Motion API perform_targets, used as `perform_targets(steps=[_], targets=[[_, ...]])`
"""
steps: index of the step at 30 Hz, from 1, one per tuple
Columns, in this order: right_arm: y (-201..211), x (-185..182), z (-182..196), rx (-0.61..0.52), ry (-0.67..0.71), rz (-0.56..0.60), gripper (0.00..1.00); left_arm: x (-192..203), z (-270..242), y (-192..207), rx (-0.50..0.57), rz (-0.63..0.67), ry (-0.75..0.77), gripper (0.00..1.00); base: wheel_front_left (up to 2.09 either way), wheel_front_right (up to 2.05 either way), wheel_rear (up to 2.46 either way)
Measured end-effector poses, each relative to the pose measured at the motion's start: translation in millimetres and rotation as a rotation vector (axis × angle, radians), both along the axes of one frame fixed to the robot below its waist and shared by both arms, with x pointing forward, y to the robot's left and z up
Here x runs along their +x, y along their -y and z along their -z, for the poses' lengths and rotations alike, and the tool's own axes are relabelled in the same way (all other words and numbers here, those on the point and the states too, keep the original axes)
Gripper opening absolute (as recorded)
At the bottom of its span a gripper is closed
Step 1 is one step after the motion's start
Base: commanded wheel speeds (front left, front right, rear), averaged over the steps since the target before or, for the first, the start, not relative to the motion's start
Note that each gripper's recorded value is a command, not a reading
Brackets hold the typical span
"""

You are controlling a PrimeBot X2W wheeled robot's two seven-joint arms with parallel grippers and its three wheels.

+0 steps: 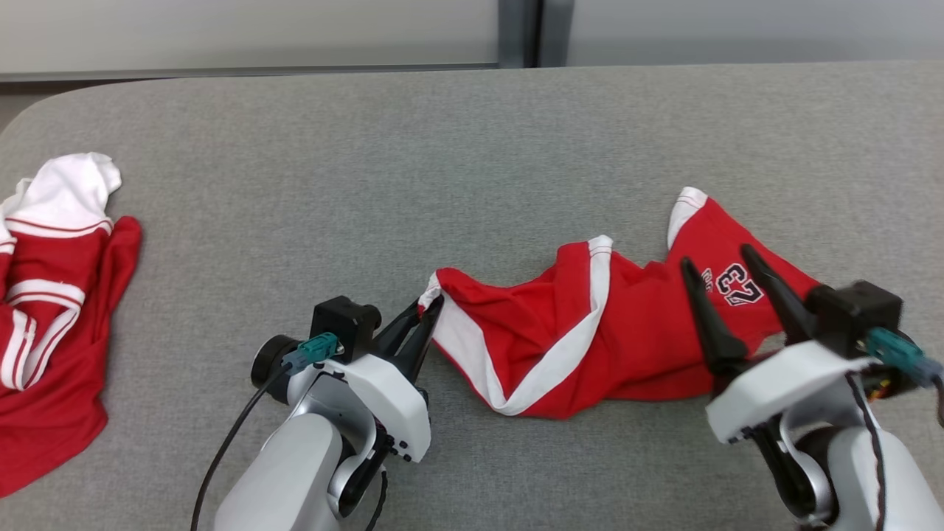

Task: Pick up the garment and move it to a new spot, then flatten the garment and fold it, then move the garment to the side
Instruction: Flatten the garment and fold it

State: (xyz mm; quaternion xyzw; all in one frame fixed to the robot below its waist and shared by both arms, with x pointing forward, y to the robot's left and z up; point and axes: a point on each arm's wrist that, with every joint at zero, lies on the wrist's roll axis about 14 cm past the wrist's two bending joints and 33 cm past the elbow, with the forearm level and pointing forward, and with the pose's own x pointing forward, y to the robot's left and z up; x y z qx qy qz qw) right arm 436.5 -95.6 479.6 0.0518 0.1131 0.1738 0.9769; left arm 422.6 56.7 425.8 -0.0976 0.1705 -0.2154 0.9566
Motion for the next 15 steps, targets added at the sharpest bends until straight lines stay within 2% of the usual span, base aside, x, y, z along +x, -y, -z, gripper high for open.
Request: perform_targets(steps=[6, 10, 11, 12, 13, 15], targets=[[-54.7, 8.4, 22.0, -0.005, -0.141, -0.178, 1.0, -1.2, -3.2, -3.0, -0.004, -0.01, 0.024, 0.0, 0.0, 0.0, 0.0], [-74.6, 8.7, 41.7, -0.041, -0.225, -0.253, 1.0, 0.2, -6.8, -5.4, -0.01, -0.021, 0.041, 0.0, 0.0, 0.0, 0.0], [-78.2, 10.1, 43.4, -0.044, -0.229, -0.266, 0.7, -0.2, -6.1, -6.0, -0.012, -0.023, 0.04, 0.0, 0.0, 0.0, 0.0], [-82.2, 11.5, 43.6, -0.036, -0.231, -0.275, 0.44, -0.8, -5.3, -7.2, -0.013, -0.029, 0.04, 0.0, 0.0, 0.0, 0.0], [-86.2, 12.0, 44.5, -0.031, -0.235, -0.287, 0.0, -0.8, -5.2, -8.5, -0.017, -0.035, 0.043, 0.0, 0.0, 0.0, 0.0], [-92.3, 12.4, 45.7, -0.015, -0.238, -0.303, 0.0, 0.8, -5.7, -12.3, -0.027, -0.052, 0.051, 0.0, 0.0, 0.0, 0.0]])
